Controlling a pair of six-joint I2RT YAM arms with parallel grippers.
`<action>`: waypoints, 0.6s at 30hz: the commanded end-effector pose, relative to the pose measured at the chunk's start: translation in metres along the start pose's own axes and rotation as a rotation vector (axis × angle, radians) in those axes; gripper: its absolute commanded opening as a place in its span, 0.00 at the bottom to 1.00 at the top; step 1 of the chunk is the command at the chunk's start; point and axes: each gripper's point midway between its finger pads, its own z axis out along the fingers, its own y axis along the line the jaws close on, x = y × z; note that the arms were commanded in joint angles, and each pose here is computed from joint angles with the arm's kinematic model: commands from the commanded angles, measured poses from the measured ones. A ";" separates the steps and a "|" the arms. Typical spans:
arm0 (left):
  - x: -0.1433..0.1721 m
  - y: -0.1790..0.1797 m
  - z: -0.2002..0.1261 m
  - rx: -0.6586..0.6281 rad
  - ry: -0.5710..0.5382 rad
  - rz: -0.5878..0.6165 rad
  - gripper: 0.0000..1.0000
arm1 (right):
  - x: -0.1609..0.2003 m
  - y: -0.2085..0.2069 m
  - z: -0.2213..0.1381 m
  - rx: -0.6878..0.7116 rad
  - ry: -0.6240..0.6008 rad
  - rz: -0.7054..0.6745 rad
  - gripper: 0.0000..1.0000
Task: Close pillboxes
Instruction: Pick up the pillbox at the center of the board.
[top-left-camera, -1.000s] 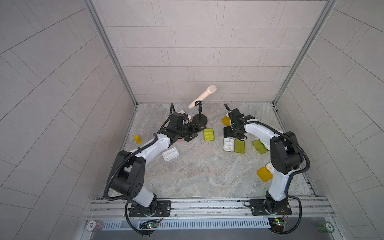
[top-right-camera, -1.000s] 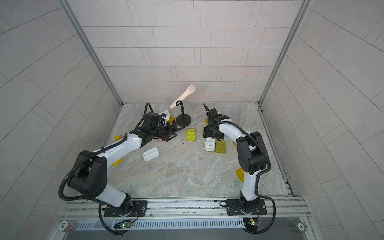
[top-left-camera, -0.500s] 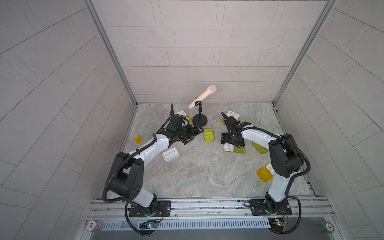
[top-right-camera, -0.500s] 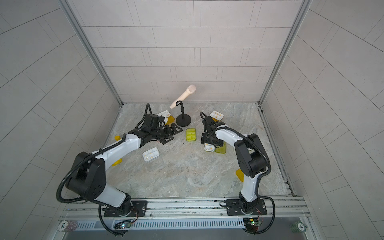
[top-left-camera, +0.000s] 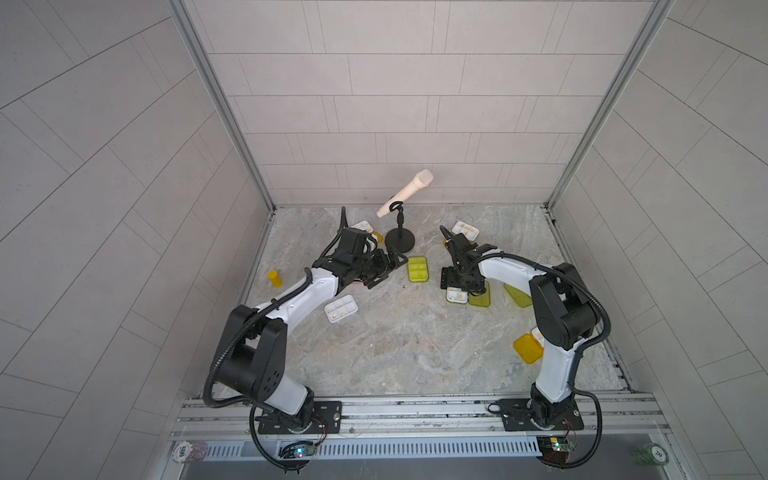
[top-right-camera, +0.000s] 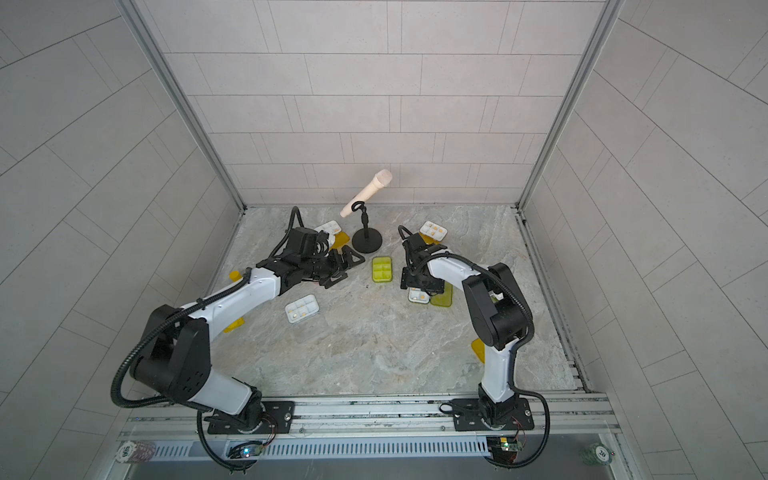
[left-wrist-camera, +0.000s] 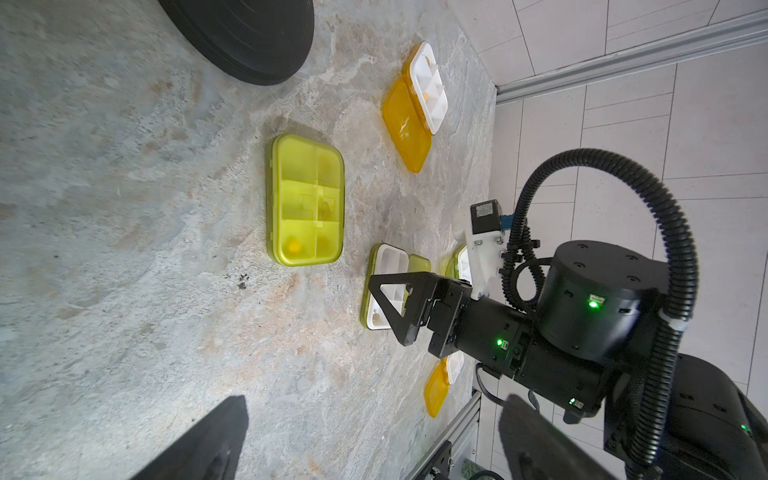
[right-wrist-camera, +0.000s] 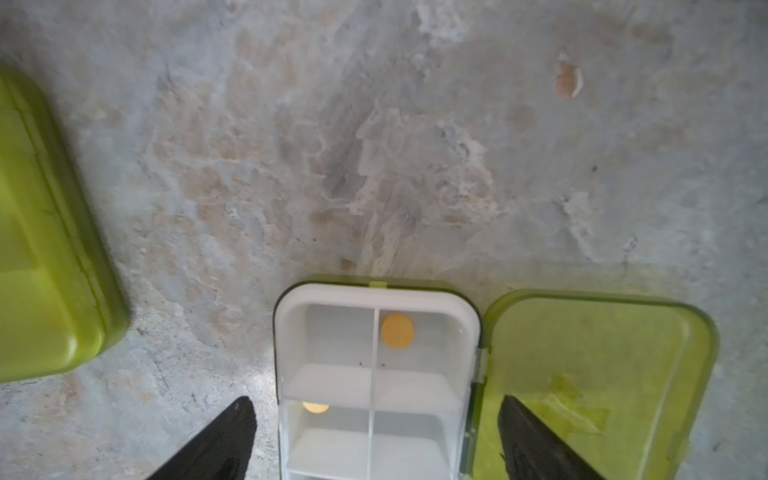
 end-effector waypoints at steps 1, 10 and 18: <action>-0.007 -0.018 -0.009 0.047 -0.025 0.025 0.99 | -0.002 0.001 0.000 0.016 -0.006 0.011 0.91; -0.008 -0.020 -0.009 0.059 -0.024 0.024 0.98 | 0.000 -0.001 0.004 0.032 -0.001 0.000 0.85; -0.007 -0.021 -0.008 0.065 -0.022 0.025 0.98 | 0.001 -0.002 0.001 0.040 -0.008 -0.006 0.83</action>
